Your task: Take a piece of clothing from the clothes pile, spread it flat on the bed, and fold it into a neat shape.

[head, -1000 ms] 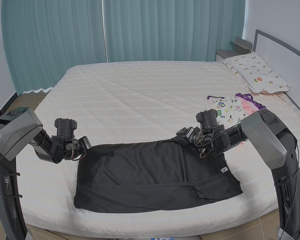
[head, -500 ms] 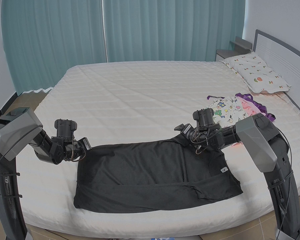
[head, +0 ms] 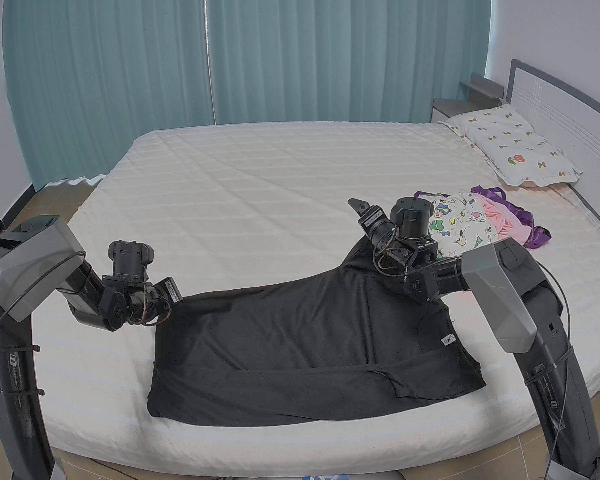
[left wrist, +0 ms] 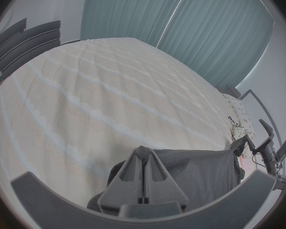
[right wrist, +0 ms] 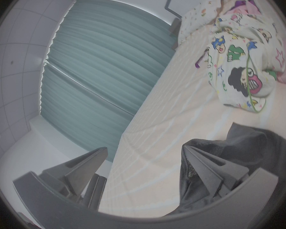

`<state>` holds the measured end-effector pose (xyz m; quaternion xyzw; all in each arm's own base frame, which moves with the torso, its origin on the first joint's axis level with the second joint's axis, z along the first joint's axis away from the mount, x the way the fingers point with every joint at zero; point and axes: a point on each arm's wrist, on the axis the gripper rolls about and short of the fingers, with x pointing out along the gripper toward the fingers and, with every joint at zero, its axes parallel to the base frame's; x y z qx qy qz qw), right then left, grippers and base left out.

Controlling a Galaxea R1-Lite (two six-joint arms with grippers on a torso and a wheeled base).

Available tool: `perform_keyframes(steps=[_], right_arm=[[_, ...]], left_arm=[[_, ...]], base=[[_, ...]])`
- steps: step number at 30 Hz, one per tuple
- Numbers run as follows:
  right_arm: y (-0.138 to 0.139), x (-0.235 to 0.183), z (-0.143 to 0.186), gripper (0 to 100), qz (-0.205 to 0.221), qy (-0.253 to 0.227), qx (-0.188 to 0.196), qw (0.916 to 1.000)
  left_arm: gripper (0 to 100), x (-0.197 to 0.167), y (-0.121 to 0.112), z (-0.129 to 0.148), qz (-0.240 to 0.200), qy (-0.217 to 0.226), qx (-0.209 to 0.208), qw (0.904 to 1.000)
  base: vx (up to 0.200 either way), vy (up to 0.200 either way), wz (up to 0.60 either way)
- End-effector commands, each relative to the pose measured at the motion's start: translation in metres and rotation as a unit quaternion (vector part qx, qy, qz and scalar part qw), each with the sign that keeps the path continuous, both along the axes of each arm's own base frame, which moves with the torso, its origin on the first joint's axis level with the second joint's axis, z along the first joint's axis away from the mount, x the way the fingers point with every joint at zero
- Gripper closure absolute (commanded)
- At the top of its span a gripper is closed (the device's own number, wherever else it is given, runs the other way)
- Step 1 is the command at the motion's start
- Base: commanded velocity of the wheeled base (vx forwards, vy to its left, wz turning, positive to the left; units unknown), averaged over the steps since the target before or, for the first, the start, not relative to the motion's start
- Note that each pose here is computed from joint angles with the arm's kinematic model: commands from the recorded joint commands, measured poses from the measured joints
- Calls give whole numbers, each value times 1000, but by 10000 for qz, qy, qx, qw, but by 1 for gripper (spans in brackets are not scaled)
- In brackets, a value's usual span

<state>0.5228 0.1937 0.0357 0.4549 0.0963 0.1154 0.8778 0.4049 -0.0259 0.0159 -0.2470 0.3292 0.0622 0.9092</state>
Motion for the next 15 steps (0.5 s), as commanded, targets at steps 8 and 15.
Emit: perform_keyframes(steps=[8,15], right_arm=[[-12,8,-24,0,-205,-526,-1349,9892],[-40,3,-3,0,-332,-296,-1497,9877]], left_arm=[[100,-1,0,-2,21,41,-18,10000],[100,-3,5,-1,75,48,-17,10000]], base=[[0,0,0],[0,0,0]])
